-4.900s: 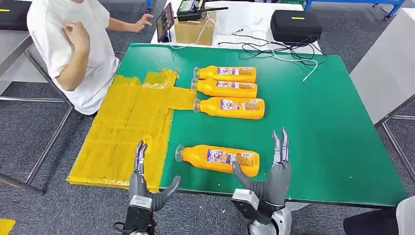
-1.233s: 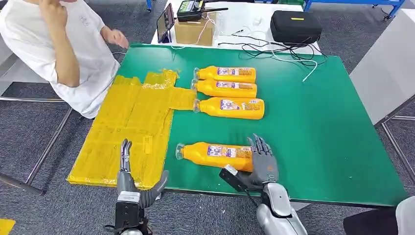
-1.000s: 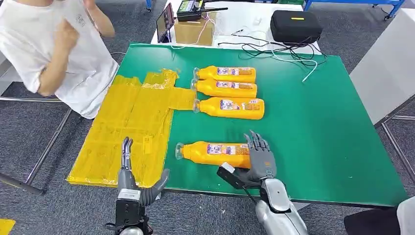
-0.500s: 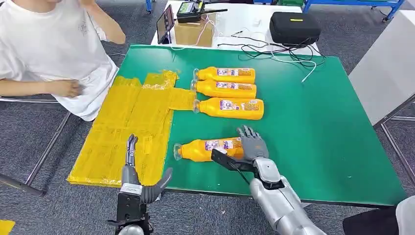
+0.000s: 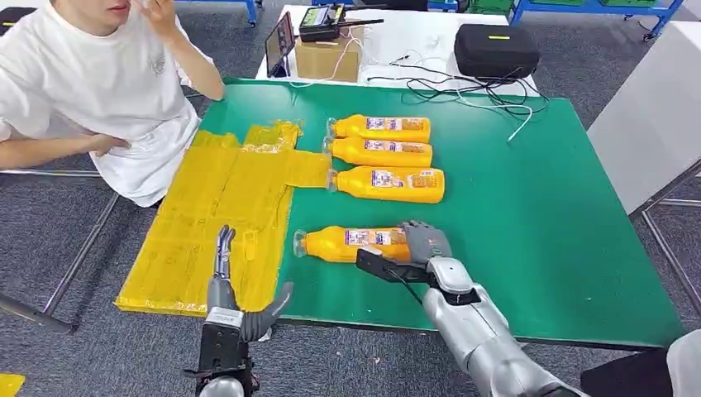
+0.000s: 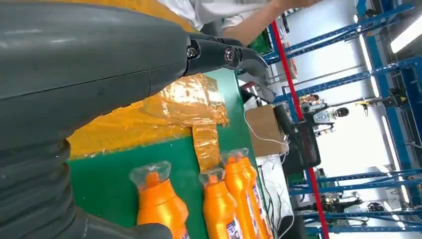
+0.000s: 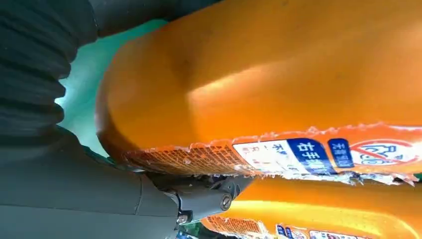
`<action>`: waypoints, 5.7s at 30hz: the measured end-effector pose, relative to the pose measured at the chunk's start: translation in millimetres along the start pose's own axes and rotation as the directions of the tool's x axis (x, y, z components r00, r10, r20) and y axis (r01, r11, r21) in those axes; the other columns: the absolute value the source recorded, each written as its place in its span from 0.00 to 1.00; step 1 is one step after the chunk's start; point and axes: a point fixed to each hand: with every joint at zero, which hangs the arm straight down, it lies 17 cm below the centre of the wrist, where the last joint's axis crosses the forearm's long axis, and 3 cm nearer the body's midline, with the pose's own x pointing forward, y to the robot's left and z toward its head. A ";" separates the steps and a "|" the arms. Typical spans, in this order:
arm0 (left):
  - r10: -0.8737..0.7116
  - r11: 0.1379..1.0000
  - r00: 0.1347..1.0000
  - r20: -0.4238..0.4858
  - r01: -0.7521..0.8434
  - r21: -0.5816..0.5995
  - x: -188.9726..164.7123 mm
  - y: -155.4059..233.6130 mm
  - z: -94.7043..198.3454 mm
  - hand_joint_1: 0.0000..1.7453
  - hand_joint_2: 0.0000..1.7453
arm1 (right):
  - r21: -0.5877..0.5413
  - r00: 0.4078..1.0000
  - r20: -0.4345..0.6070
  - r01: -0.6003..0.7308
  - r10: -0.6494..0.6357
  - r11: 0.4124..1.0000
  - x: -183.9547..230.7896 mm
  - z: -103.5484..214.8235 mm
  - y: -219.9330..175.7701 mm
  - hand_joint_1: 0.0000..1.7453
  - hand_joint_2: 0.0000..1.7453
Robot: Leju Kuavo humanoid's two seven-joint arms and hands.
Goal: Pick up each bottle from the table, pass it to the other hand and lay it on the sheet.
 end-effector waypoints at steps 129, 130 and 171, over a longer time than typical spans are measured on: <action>-0.073 0.985 0.995 0.073 0.061 0.163 -6.1 51.8 -40.6 1.00 1.00 | -0.185 0.216 0.432 0.971 -0.876 0.148 52.3 120.1 -4.8 0.00 0.00; -0.164 0.977 0.979 0.123 0.144 0.160 2.3 51.4 -44.3 1.00 1.00 | -0.188 0.221 0.438 0.970 -0.871 0.151 51.9 120.9 -6.2 0.00 0.00; -0.763 0.502 0.639 -0.101 0.485 -0.716 -221.3 9.4 -75.3 0.00 0.00 | -0.058 0.160 0.538 0.987 -0.828 0.153 98.4 124.2 -50.5 0.00 0.00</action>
